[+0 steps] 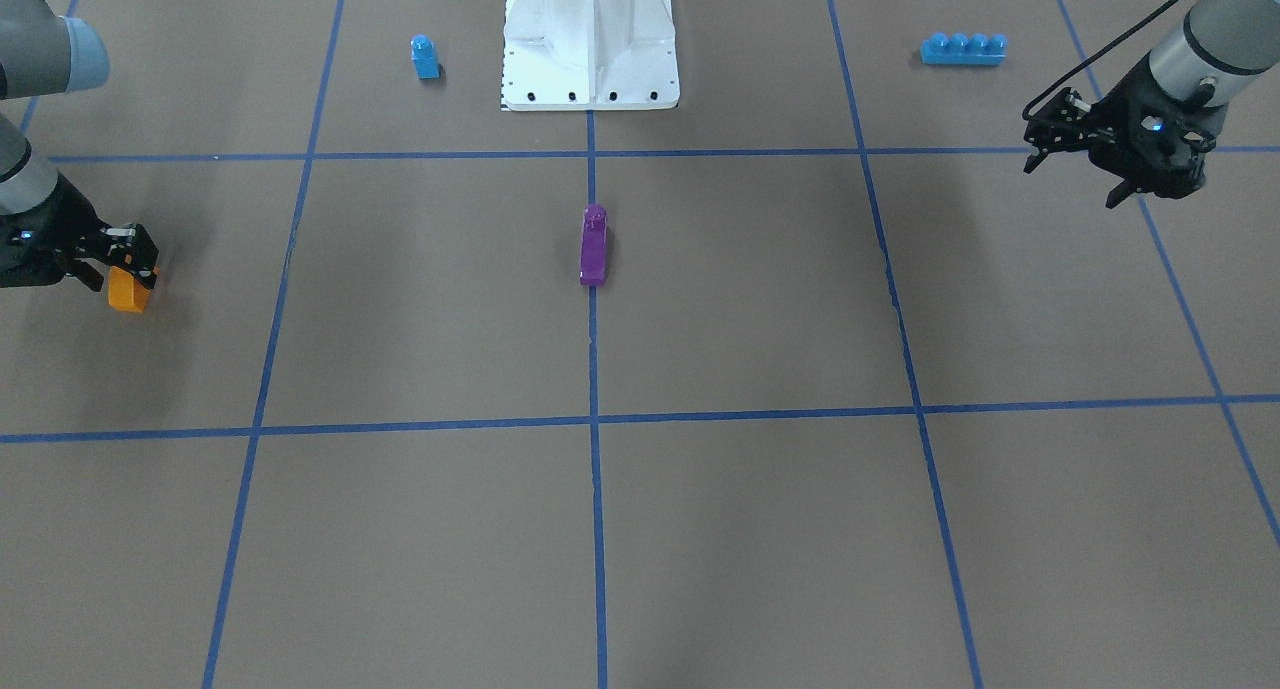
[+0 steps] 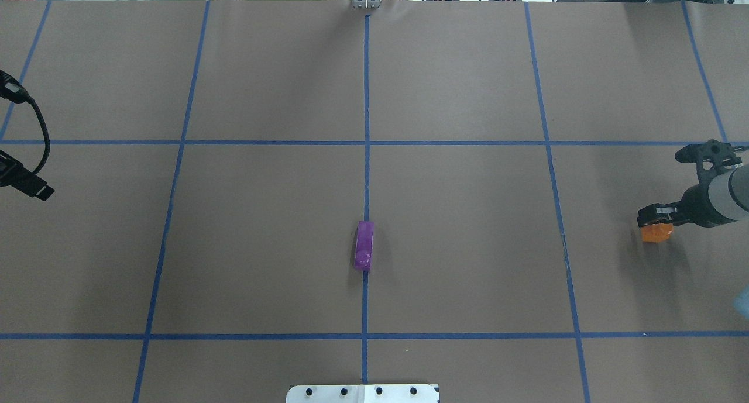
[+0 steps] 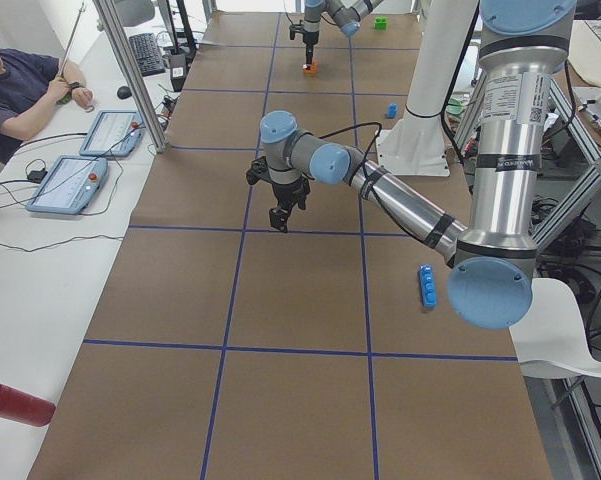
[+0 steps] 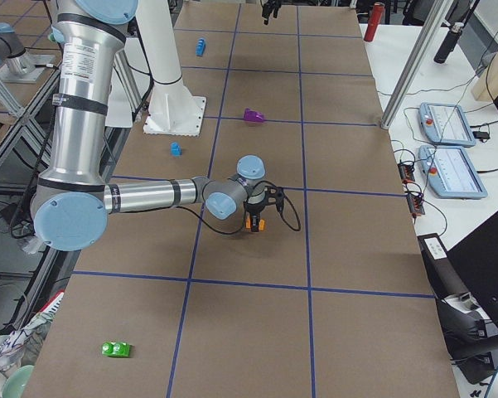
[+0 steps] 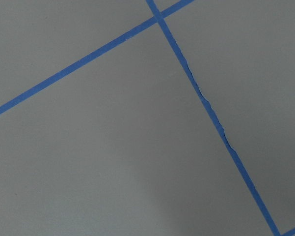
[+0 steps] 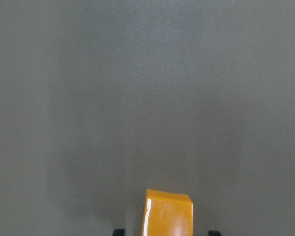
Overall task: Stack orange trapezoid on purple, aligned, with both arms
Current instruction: 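Withdraw the left arm while the right gripper descends onto the orange block, then lift the orange block with the right gripper toward the purple block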
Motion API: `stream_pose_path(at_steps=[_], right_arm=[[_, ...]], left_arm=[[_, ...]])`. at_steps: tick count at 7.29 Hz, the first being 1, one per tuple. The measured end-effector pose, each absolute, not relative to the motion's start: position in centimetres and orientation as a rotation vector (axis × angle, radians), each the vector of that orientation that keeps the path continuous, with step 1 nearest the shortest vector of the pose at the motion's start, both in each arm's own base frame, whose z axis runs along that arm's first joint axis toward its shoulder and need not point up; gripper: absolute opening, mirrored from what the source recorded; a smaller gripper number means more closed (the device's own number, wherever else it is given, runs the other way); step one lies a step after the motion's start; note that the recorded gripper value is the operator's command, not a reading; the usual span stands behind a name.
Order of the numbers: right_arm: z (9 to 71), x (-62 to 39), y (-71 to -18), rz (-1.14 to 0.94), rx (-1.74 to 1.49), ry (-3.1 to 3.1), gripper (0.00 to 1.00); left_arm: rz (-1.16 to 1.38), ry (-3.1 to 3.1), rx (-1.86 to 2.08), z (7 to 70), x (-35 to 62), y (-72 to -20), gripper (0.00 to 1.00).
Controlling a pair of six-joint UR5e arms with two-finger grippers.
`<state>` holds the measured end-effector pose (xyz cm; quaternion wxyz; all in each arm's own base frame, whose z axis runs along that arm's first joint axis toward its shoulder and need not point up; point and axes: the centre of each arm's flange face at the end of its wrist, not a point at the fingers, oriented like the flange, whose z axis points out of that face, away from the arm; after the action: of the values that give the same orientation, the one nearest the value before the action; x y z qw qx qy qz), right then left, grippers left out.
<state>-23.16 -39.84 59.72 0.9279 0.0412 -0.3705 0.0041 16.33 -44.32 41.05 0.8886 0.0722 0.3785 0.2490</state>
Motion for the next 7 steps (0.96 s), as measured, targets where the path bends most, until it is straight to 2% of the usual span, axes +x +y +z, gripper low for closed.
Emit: stream_pose_path(at_steps=[3, 7], right_arm=[[58.1, -24.1, -40.4, -0.004, 0.098, -0.778, 0.00], [47.8, -28.2, -44.9, 0.011, 0.088, -0.790, 0.00]], left_arm=[[0.513, 0.782, 0.144, 41.5, 16.1, -44.3, 1.00], [0.487, 0.730, 0.173, 47.8, 6.7, -46.3, 1.00]])
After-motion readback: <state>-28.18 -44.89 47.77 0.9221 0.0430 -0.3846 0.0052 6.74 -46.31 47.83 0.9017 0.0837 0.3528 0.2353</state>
